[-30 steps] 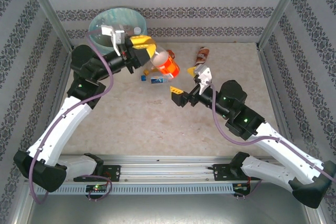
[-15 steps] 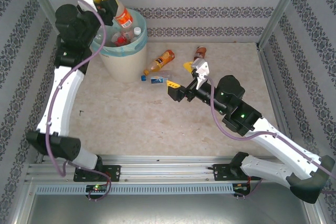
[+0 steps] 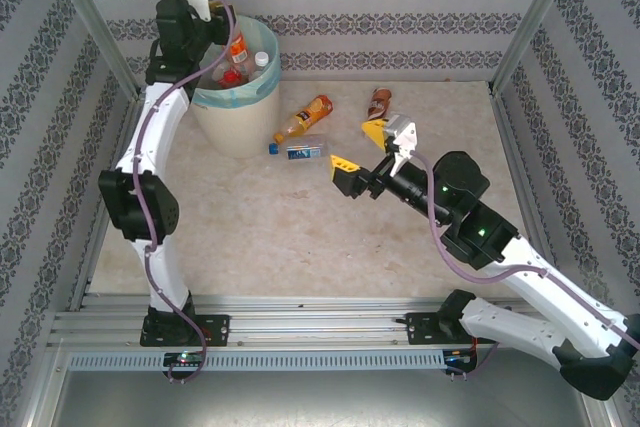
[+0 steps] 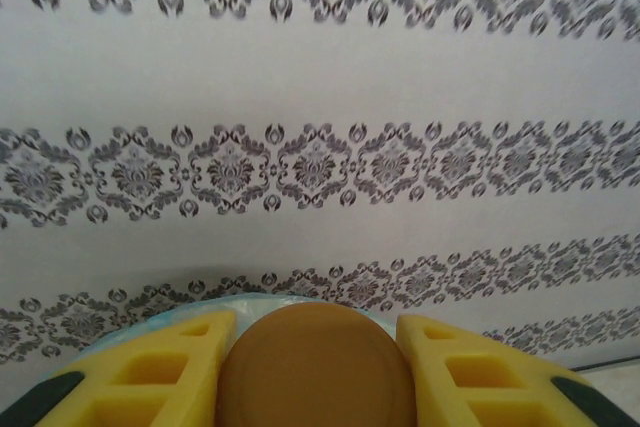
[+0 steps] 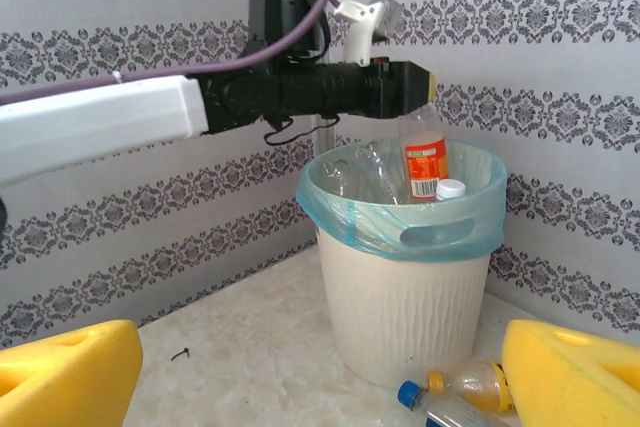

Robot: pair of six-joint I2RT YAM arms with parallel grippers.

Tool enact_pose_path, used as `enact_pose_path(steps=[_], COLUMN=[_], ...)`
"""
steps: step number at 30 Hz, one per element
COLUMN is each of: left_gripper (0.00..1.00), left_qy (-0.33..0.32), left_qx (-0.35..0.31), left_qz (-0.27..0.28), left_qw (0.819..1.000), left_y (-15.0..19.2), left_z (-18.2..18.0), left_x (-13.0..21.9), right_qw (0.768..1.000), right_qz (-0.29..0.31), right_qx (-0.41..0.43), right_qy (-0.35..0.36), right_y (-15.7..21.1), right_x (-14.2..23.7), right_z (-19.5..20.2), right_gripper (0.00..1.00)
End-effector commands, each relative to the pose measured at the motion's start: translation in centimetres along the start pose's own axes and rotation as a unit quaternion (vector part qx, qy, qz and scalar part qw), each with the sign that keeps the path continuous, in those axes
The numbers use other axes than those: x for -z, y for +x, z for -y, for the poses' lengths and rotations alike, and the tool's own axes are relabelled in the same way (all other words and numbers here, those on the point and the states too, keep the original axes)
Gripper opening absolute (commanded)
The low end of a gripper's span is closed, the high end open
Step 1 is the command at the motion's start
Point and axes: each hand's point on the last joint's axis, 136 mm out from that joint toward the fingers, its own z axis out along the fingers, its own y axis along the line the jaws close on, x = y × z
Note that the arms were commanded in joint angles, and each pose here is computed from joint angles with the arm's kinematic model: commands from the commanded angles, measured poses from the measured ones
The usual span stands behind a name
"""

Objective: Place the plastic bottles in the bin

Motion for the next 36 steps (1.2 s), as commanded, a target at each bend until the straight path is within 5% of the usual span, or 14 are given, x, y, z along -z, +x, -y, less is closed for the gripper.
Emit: enact_pose_path(steps=[1, 17, 26, 36], left_gripper=[0.00, 0.00, 0.00, 0.00], left_qy=[-0.006, -0.032, -0.078, -0.110], left_qx=[-0.018, 0.000, -0.014, -0.026], left_qz=[0.026, -0.078, -0.097, -0.068], left_qw=[0.999, 0.996, 0.992, 0.991], left_y=[-1.4, 8.1, 9.5, 7.1], left_z=[-0.6, -3.1, -5.2, -6.2], left_x=[-1.0, -3.7, -3.2, -2.2], right_qw=[1.000, 0.999, 0.999, 0.999], right_qz=[-0.018, -0.030, -0.034, -0.036], right_qx=[-0.010, -0.015, -0.017, -0.024], right_qy=[0.009, -0.001, -0.002, -0.007], right_y=[1.5, 2.3, 2.4, 2.4], right_x=[0.3, -0.1, 0.1, -0.1], right_z=[0.1, -0.2, -0.2, -0.4], right_gripper=[0.92, 0.92, 0.90, 0.89])
